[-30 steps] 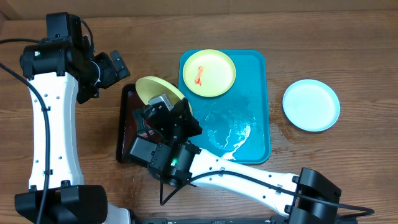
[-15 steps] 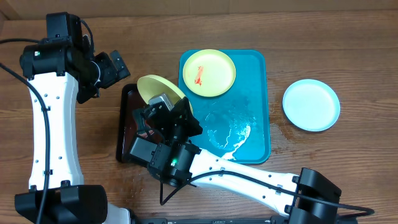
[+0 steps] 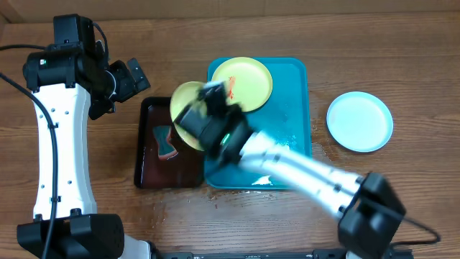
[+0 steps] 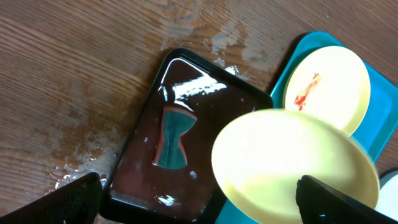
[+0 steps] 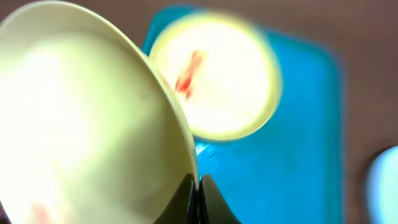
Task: Clean dirty plates on tray and stack at the side
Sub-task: 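Carry the yellow plate right and stack it on the white plate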
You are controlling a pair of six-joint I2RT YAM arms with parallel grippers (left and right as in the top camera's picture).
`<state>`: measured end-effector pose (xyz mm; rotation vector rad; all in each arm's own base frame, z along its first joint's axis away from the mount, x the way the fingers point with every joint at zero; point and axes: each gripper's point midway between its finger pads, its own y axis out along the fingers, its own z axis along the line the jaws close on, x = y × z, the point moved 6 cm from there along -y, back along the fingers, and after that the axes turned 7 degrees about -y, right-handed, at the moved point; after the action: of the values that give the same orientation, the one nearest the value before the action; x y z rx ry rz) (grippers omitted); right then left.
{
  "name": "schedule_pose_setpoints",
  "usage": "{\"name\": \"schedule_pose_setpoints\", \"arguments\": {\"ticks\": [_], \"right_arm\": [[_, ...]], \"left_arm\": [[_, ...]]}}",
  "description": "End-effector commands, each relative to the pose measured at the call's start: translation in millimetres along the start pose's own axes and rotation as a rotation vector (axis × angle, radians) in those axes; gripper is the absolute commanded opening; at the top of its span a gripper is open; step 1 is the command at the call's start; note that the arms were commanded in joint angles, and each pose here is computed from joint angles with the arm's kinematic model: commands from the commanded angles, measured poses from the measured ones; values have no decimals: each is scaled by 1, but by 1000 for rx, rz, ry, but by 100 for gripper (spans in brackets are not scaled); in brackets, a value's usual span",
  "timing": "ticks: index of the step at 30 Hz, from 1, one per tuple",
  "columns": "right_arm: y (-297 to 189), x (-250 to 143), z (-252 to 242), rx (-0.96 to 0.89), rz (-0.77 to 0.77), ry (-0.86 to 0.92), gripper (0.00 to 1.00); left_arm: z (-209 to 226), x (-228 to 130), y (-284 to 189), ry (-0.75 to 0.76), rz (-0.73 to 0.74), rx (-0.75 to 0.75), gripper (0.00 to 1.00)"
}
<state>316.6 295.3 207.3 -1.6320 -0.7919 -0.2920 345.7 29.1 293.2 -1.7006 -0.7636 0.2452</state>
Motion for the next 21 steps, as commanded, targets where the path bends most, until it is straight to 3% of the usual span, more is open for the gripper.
{"name": "schedule_pose_setpoints", "arguments": {"ticks": [1,4,8,12,15,21], "right_arm": [[-31,38,-25,492,114,222,4],[-29,52,-91,540,133,374,4],[-5,36,-193,367,201,607,4],[23,-19,-284,140,363,812,4],[36,-66,-326,54,486,944,4],[52,-151,-356,-20,666,1116,4]], "left_arm": [[2,3,-12,8,-39,-6,100],[2,3,-12,8,-40,-7,100],[2,3,-12,8,-40,-6,100],[2,3,-12,8,-40,-6,100],[2,3,-12,8,-40,-7,100],[2,3,-12,8,-40,-7,100]]}}
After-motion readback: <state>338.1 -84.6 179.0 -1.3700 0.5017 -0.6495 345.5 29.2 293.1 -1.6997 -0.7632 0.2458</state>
